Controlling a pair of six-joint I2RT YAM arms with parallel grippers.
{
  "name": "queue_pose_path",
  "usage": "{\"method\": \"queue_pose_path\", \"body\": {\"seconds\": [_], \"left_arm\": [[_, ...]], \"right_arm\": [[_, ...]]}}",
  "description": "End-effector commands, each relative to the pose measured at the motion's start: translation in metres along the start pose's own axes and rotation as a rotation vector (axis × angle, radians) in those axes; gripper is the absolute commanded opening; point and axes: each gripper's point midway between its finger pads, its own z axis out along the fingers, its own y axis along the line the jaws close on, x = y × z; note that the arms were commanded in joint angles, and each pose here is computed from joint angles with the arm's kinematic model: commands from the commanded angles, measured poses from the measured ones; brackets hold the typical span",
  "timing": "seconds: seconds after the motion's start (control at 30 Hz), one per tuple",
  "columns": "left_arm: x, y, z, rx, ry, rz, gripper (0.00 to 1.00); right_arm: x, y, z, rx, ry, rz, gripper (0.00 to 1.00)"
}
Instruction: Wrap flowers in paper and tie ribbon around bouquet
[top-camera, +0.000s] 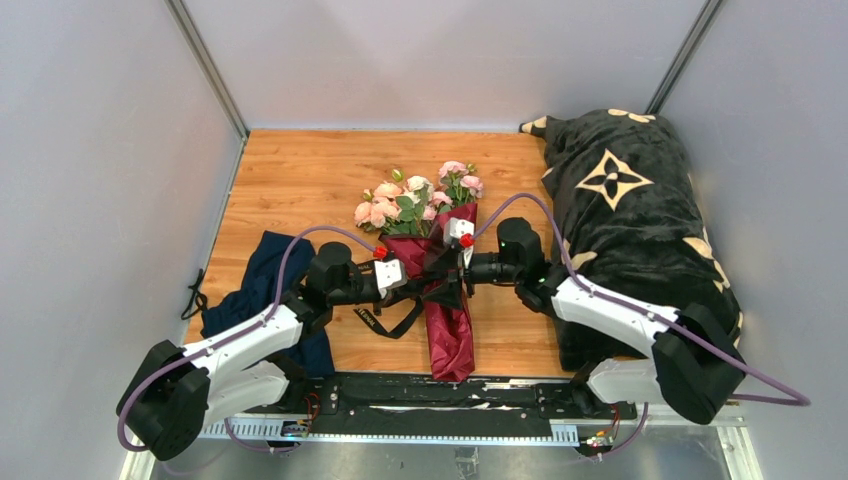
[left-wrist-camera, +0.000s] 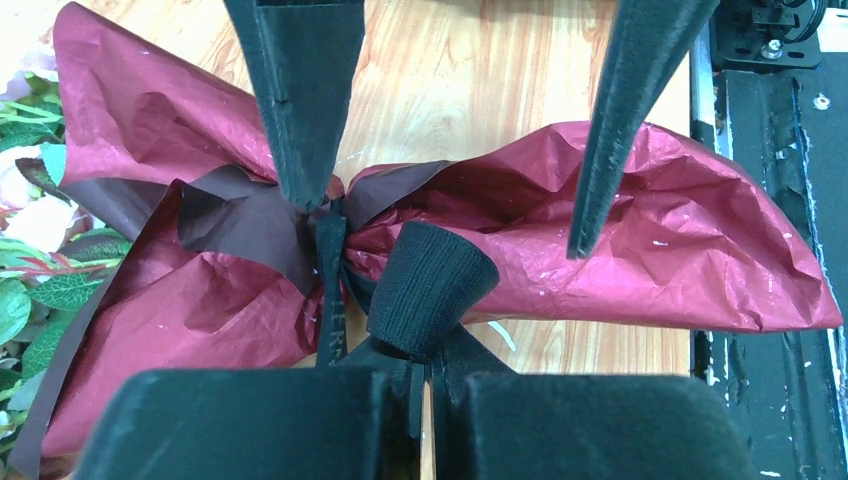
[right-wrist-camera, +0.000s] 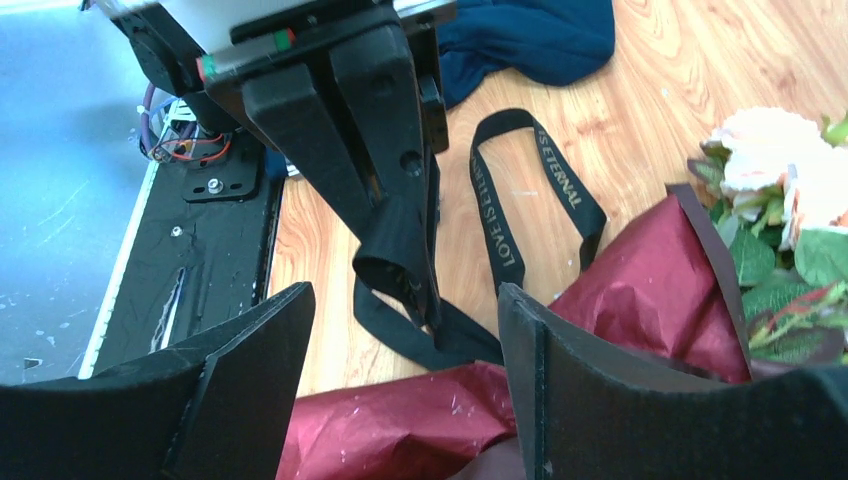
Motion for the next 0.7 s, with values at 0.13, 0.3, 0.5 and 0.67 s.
{"method": "queue_pose_path", "body": {"seconds": [0.13,0.3,0.5,0.67], "left_arm": [[-0.013,0.009,0.003,-0.018,-0.026,0.019,0.0],[-0.013,0.01,0.003,-0.019,-0.025,0.02,0.0],[-0.012,0.009,0.002,-0.019,-0.024,0.02,0.0],[-0.011,0.025,-0.01,-0.089,0.087,0.087,0.7]], "right_arm": [[-0.021,0.011,0.021,-0.116,-0.091,-0.091,0.69],[-0.014,0.011,0.03,-0.14,-0.056,-0.025,0.53],[-0.016,0.007,0.029,-0.113,-0.055,-0.016,0.04],[-0.006,-0.004,0.022,-0.036,0.002,0.026,0.0]]}}
